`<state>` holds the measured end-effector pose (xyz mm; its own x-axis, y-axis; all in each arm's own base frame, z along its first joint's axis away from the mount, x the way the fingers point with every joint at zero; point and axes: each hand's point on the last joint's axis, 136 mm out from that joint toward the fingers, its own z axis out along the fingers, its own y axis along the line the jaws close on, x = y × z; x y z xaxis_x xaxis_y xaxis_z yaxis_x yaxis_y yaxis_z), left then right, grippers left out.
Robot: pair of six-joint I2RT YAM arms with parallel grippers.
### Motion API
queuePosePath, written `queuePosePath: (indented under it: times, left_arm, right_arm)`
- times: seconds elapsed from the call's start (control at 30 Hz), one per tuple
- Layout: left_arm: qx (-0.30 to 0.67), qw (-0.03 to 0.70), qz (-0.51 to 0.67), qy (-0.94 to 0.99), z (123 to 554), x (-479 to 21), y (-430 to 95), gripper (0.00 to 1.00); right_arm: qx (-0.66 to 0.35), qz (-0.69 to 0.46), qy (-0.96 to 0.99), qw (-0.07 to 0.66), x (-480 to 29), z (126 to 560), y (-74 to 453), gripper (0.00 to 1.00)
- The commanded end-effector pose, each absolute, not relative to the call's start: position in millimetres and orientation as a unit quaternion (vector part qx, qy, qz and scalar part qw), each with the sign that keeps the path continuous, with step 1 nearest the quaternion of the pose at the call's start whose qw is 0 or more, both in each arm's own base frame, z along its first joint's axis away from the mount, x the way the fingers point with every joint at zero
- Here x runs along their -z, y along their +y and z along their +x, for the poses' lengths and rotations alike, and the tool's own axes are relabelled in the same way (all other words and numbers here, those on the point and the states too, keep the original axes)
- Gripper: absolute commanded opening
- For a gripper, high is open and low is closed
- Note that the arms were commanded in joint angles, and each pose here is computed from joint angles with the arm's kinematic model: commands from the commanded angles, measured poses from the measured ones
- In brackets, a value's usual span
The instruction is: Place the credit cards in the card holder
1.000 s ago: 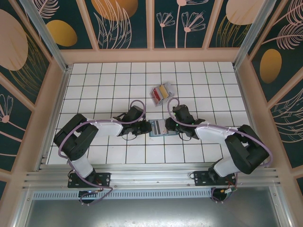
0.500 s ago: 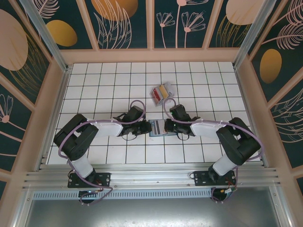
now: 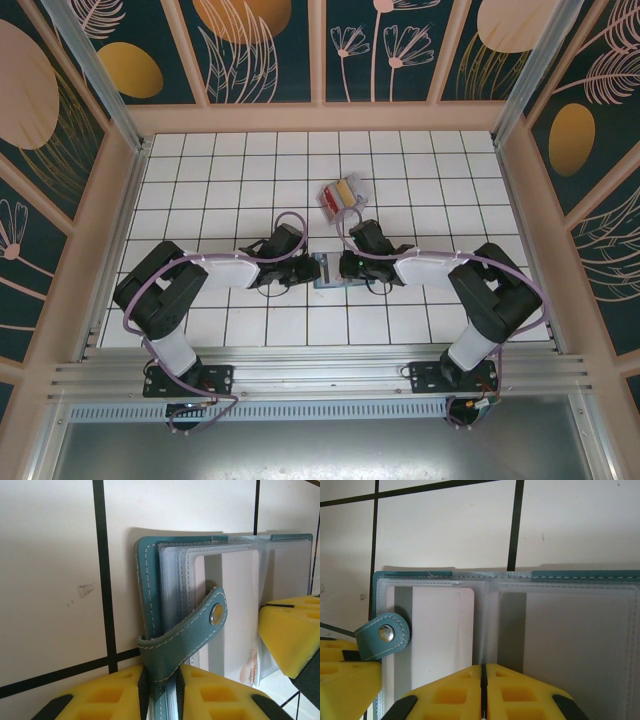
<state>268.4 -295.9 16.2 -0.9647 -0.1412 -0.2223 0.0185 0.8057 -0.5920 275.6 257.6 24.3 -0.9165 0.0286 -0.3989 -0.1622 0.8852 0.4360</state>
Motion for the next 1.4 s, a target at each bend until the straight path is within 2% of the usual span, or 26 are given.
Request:
queuePosePath:
  times: [0.0,0.1,0.23,0.43,0.57,0.93,1.1,1.37]
  left_arm:
    - [0.317,0.120,-0.025,0.941,259,-11,-303,0.25]
    - [0.309,0.130,-0.024,0.942,262,-20,-301,0.27]
    - [0.292,0.164,-0.016,0.942,270,-47,-293,0.35]
    - [0.268,0.206,-0.002,0.941,284,-82,-287,0.41]
    - [0.228,0.221,0.033,0.948,303,-92,-291,0.41]
    - [0.155,0.193,0.096,0.964,351,-38,-309,0.34]
    - [0.171,0.162,0.095,0.967,336,-18,-309,0.31]
    - [0.235,0.123,0.047,0.963,284,-15,-296,0.29]
  right_arm:
    - [-0.265,-0.050,0.941,0.203,-37,273,274,0.10]
    - [-0.251,-0.052,0.944,0.206,-39,275,268,0.10]
    - [-0.242,-0.043,0.945,0.214,-45,276,255,0.11]
    - [-0.238,-0.024,0.946,0.220,-54,272,233,0.12]
    - [-0.248,-0.015,0.945,0.214,-57,260,224,0.12]
    - [-0.277,0.012,0.950,0.145,-25,208,208,0.14]
    - [-0.276,0.032,0.950,0.140,-12,208,206,0.14]
    - [-0.274,0.045,0.947,0.164,-13,245,202,0.14]
